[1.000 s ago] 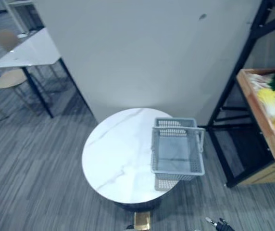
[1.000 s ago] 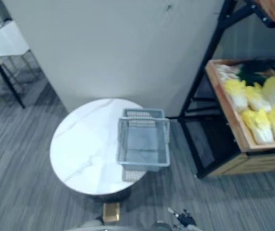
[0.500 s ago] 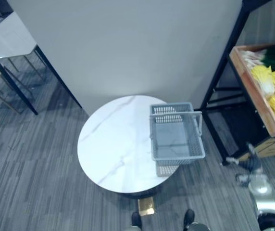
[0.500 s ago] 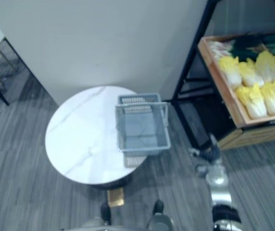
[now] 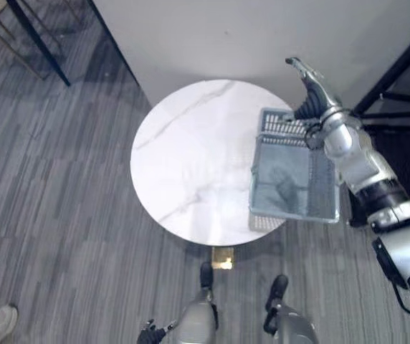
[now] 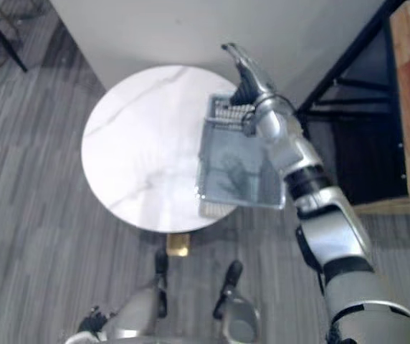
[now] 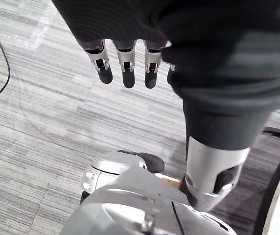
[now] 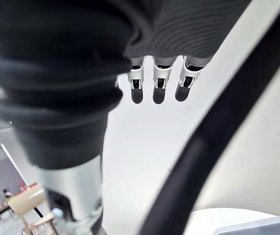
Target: Pick vegetable in the basket
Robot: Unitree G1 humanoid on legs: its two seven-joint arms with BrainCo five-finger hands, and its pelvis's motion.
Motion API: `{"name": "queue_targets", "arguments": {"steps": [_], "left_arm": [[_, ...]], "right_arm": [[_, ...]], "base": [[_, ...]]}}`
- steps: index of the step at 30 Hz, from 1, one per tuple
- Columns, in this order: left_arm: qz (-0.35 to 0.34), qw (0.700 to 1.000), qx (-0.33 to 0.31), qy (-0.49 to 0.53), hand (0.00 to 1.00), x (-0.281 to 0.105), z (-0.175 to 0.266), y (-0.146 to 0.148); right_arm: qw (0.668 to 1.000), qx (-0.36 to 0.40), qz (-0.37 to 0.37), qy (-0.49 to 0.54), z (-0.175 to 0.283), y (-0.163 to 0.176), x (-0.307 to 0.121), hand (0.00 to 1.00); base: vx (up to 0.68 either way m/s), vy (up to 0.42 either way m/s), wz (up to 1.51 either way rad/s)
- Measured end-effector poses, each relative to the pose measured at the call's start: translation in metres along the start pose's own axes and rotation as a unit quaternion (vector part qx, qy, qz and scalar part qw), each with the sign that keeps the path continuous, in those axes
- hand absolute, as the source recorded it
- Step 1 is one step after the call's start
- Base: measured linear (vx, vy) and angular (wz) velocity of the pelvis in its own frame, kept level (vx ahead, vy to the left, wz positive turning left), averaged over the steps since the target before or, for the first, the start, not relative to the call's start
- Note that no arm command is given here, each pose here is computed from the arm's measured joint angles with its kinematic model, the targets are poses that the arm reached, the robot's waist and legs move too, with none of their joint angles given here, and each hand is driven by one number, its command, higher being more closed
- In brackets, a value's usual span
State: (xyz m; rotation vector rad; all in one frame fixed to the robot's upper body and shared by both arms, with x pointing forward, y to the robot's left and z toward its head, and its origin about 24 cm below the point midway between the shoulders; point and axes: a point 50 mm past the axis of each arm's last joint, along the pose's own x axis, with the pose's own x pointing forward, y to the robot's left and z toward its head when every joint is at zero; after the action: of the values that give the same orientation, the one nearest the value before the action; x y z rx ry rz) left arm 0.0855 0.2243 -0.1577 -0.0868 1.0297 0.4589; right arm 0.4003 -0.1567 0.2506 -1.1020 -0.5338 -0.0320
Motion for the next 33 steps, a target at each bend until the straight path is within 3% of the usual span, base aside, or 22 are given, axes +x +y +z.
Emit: {"name": "queue_targets", "arguments": {"steps": [20,33], "left_arm": [[-0.011,0.999,0.024,-0.041,0.00,0.004,0.023,-0.009],[-0.010,0.998,0.026,-0.050,0.00,0.005,0.029,-0.010]], "right_arm": [[0.992,-0.079,-0.003,0.100,-0.047,-0.029,-0.001,0.00],[0.989,-0.124,0.055,0.062,-0.048,-0.010,-0.017,0.00]], "base": [[0.01,0.006,0.03],[0.02,0.007,-0.05]]}}
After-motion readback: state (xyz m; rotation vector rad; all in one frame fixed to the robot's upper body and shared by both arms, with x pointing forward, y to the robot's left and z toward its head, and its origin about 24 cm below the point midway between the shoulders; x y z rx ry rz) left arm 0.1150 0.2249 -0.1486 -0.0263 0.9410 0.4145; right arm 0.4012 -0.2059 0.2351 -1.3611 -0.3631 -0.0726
